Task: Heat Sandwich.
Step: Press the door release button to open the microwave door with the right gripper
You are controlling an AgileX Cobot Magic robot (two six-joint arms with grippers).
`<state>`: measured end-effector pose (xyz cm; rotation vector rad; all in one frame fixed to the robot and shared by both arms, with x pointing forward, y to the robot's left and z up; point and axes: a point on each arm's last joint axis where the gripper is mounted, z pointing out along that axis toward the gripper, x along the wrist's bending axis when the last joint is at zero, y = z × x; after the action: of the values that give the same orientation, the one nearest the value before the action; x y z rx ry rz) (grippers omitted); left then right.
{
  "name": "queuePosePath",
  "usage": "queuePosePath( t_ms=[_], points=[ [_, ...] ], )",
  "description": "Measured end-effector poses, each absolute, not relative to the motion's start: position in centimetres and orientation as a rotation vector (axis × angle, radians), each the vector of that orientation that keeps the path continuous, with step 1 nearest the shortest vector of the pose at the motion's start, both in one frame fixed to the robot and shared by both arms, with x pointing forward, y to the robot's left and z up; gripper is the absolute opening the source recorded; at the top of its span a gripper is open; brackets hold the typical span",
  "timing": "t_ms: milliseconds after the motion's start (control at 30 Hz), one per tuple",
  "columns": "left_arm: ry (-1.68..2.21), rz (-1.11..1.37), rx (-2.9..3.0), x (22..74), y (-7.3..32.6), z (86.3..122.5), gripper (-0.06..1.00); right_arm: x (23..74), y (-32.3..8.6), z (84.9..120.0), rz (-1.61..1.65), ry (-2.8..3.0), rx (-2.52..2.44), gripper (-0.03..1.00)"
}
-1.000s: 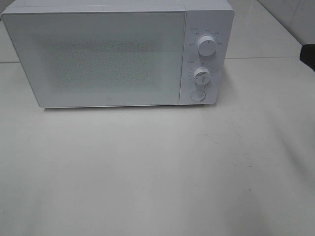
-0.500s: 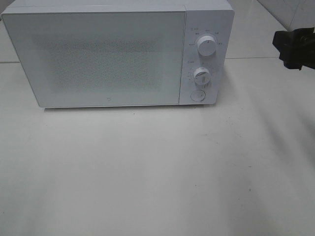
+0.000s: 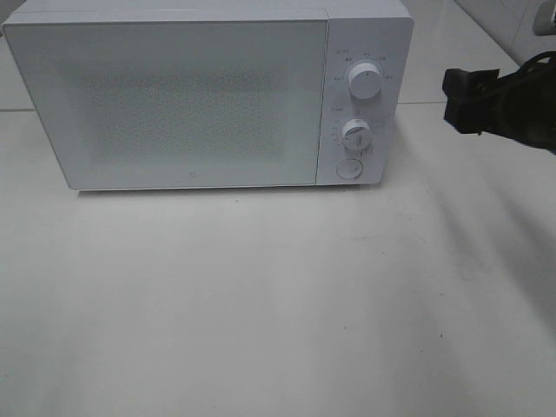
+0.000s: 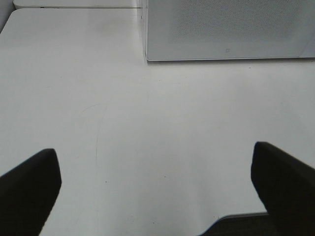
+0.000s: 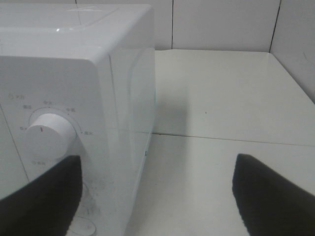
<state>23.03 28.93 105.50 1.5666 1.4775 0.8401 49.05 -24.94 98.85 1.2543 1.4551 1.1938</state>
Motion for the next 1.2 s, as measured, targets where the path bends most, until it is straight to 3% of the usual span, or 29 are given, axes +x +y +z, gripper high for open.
queuePosePath(
  t_ms=[667,1200],
  points=[
    [1.478,0.840,1.567,23.0,28.9,105.5,0.97,48.8,-18.5,92.1,1.154,1.498,1.391,0.77],
    [1.478,0.840,1.567,23.0,28.9,105.5,0.97,48.7,-15.1,90.1,1.133,1.557,1.374,0.77]
  ],
)
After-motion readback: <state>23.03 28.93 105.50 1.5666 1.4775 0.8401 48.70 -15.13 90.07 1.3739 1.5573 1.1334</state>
